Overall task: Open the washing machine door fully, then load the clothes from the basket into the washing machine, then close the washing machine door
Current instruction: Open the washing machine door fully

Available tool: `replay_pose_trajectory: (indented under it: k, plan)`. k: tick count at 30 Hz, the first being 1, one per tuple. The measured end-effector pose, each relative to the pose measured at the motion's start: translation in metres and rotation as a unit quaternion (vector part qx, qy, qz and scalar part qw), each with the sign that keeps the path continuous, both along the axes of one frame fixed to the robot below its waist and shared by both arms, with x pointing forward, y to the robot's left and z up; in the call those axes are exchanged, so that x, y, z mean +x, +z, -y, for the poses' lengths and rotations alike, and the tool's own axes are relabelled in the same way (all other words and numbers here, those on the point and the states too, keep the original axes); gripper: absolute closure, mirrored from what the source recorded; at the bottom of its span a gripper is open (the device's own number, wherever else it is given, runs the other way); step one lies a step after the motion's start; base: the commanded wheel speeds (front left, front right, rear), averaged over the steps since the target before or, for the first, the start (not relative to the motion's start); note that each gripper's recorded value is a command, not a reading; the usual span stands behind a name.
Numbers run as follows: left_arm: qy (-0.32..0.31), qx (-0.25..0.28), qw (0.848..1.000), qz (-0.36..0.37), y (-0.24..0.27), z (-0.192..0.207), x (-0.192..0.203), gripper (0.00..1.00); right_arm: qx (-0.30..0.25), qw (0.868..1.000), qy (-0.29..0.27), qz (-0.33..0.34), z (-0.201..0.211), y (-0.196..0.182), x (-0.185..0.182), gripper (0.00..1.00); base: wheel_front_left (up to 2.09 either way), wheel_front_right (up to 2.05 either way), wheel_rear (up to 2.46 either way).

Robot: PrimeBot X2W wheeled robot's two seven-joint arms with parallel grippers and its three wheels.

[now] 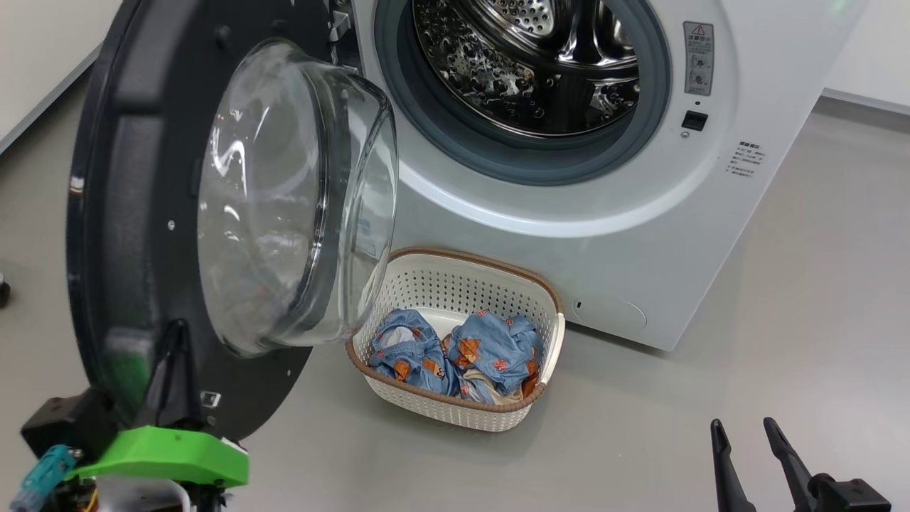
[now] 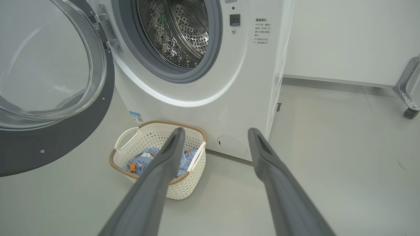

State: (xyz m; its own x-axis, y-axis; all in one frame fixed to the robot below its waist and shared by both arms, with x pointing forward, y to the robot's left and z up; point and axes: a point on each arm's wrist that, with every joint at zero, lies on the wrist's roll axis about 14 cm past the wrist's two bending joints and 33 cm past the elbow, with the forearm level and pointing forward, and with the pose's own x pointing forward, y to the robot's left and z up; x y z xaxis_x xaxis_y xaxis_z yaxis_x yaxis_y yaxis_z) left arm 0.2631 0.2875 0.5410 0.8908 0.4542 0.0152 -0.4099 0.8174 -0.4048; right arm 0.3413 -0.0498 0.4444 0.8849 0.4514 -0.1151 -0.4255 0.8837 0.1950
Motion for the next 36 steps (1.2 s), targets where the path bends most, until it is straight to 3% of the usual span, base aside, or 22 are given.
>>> replay_pose_trajectory:
  k: [6,14,27,36]
  plan:
    - [0.06,0.005,0.998,-0.013,-0.012,-0.038,-0.008,1.0,0.001,1.0,0.013,-0.002,-0.009,-0.002,-0.001,0.0,0.0,0.0,0.0]
    - [0.121,0.008,0.992,-0.026,-0.026,-0.077,-0.012,1.0,-0.004,1.0,-0.011,-0.011,0.008,-0.008,-0.002,0.0,0.0,0.0,0.0]
    - [0.142,0.01,0.989,-0.046,-0.043,-0.098,0.0,1.0,-0.01,0.999,-0.039,-0.012,0.026,-0.009,-0.007,0.0,0.0,0.0,0.0]
    - [0.149,0.009,0.989,-0.018,-0.032,-0.099,-0.001,1.0,-0.01,0.999,-0.048,-0.012,0.031,-0.009,-0.009,0.0,0.0,0.0,0.0]
